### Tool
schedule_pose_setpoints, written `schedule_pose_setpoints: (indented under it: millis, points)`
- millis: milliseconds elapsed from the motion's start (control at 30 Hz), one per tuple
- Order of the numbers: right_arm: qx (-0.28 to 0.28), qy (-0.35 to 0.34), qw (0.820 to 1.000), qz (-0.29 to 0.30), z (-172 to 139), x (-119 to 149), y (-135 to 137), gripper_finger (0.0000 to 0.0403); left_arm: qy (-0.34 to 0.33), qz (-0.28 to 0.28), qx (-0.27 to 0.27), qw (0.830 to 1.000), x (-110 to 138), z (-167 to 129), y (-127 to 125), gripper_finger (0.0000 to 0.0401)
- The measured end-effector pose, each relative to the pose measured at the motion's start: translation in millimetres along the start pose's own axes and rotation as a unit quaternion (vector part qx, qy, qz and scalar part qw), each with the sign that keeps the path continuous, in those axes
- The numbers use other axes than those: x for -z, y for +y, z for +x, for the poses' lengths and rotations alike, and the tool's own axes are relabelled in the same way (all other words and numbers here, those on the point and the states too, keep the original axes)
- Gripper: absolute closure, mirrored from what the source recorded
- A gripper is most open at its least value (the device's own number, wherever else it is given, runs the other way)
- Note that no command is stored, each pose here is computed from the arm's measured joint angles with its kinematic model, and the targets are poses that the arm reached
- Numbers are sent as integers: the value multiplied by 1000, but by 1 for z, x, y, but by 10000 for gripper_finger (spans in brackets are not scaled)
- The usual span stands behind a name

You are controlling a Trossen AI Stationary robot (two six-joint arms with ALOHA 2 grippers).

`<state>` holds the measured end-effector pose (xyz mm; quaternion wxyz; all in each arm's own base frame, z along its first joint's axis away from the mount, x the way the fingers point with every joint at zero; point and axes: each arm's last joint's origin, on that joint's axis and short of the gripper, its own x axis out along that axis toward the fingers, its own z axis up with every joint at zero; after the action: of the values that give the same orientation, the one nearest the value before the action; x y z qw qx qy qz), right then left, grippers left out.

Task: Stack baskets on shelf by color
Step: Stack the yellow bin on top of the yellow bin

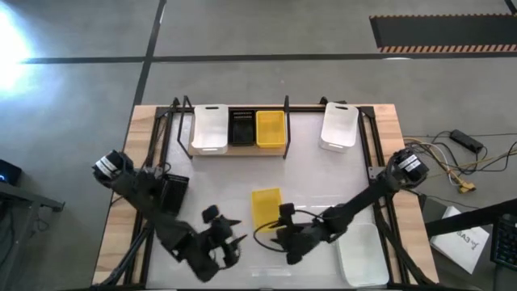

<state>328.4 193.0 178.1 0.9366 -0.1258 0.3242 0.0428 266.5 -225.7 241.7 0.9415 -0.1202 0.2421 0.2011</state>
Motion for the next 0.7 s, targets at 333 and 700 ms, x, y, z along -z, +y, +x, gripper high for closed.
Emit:
schedule_pose_setpoints:
  millis: [333,700]
  points:
    - [-31,109,994,-2,37,-7,-15,259,-77,-73,34,994,64,5,4,193]
    - [-26,175,984,-28,52,-11,-17,333,-81,-74,40,993,77,14,0,193]
